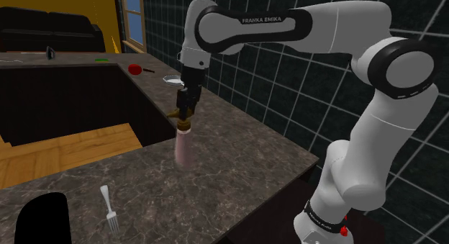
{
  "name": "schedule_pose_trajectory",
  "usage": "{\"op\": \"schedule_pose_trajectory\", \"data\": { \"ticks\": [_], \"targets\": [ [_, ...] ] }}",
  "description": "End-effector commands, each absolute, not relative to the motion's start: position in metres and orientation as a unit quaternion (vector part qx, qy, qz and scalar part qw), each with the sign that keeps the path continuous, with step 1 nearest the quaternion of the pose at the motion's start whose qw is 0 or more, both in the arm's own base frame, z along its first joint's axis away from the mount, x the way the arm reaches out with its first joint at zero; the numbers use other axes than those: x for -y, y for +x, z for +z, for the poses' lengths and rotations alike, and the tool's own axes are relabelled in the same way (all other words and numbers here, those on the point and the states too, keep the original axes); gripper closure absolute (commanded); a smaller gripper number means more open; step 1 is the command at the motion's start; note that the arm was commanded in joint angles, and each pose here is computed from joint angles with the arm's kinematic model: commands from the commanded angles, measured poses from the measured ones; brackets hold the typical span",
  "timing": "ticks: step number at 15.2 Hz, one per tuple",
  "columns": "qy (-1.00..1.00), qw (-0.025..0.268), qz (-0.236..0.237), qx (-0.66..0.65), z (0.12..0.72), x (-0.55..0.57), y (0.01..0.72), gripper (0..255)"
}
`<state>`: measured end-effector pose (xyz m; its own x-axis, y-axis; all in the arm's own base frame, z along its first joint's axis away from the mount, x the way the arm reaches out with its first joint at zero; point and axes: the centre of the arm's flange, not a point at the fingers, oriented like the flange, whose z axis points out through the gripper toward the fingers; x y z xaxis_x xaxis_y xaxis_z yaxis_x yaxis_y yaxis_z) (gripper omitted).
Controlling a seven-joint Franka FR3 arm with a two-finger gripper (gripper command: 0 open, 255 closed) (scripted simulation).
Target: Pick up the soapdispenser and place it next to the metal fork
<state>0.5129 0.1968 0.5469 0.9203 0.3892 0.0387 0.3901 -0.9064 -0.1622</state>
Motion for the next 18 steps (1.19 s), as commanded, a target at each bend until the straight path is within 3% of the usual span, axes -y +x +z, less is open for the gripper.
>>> {"op": "schedule_pose_trajectory", "data": {
  "ticks": [1, 18],
  "targets": [
    [-0.976, 0.084, -0.003, 0.199, 0.548, -0.223, 0.512, 255],
    [-0.976, 0.084, -0.003, 0.199, 0.538, -0.422, 0.513, 255]
  ]
}}
